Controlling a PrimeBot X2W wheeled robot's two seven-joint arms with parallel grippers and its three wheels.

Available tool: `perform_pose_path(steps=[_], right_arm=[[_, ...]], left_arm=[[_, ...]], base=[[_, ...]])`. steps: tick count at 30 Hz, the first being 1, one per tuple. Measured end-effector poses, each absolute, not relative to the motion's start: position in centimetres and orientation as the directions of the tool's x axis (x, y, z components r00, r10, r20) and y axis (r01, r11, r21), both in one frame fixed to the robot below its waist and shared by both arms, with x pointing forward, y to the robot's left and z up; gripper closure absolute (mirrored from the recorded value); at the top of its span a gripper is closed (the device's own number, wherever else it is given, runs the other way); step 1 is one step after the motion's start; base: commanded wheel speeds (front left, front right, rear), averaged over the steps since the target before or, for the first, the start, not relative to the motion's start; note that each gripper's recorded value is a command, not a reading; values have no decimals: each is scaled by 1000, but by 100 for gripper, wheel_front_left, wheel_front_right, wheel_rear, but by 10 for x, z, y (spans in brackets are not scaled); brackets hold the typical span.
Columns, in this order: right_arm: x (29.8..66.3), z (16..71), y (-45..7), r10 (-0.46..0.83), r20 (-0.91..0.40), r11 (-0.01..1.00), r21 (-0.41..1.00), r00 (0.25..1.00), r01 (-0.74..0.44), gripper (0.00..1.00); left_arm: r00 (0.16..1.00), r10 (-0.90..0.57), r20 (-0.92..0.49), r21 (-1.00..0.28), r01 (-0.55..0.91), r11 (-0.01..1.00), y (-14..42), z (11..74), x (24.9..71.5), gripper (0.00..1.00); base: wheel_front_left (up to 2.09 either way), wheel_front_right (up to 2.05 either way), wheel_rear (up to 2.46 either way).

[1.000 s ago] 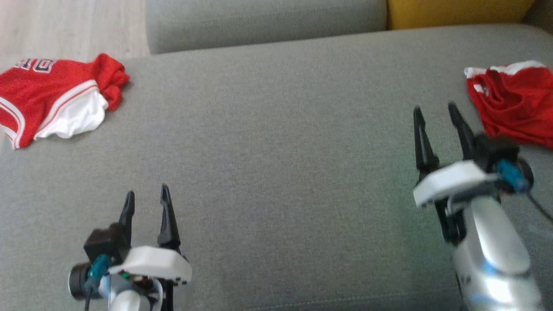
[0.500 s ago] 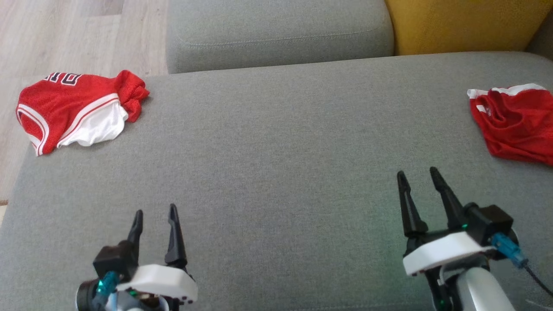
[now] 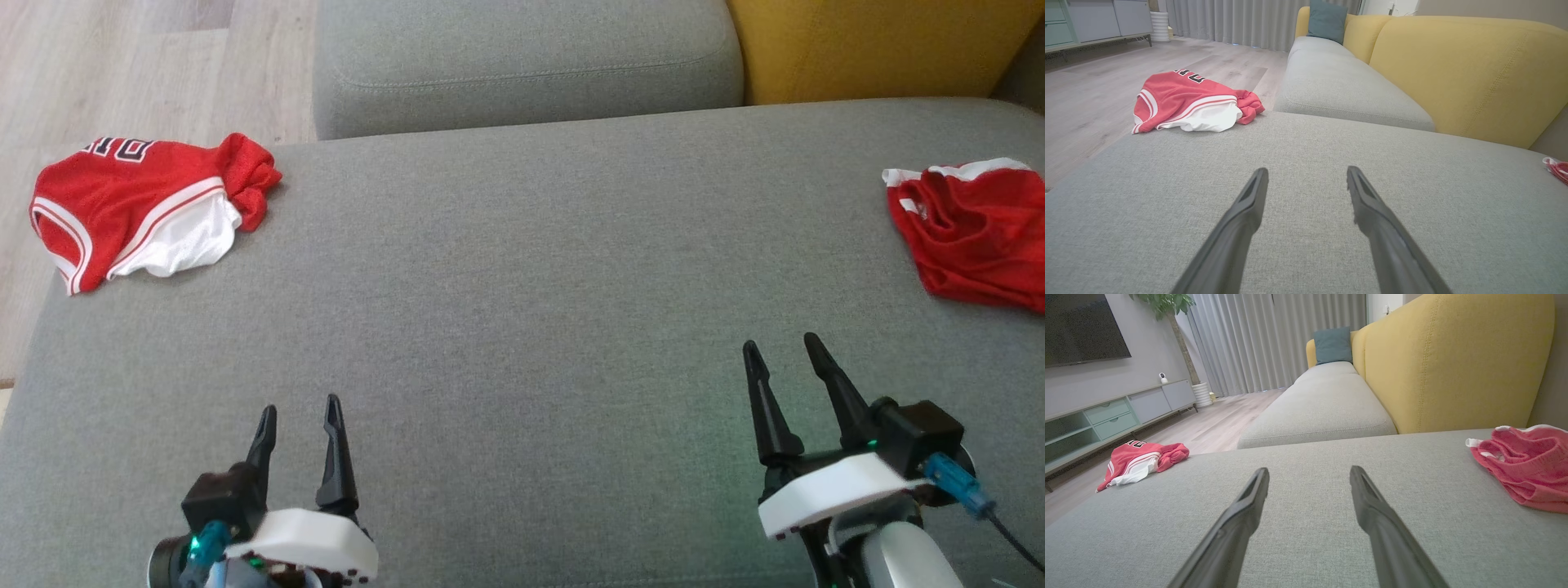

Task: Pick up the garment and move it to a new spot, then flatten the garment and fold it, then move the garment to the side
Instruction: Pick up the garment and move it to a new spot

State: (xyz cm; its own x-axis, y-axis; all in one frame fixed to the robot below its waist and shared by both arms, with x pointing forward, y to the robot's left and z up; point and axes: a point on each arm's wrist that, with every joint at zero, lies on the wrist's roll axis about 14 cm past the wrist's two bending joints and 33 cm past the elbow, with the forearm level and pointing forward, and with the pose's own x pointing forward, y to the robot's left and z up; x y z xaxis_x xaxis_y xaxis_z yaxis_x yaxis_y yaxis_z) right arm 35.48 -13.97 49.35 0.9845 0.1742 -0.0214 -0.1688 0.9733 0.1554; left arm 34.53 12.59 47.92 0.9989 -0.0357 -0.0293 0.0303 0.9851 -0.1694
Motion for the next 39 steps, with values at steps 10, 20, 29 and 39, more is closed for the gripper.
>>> perform_pose_path(steps=[10,20,29,39], right_arm=[[357,495,-138,181,-20,972,153,983,-176,0],[369,498,-104,281,-10,949,149,960,-277,0],[373,497,-28,489,-11,862,157,872,-482,0],[355,499,64,713,-5,692,168,701,-702,0]], left_arm=[[999,-29,-32,-170,23,985,128,478,344,0],[998,61,-22,-170,-64,983,155,481,328,0],[963,268,13,-163,-263,951,216,490,288,0],[848,529,11,-161,-521,838,284,488,219,0]], base=[[0,0,0],[0,0,0],[0,0,0],[0,0,0]])
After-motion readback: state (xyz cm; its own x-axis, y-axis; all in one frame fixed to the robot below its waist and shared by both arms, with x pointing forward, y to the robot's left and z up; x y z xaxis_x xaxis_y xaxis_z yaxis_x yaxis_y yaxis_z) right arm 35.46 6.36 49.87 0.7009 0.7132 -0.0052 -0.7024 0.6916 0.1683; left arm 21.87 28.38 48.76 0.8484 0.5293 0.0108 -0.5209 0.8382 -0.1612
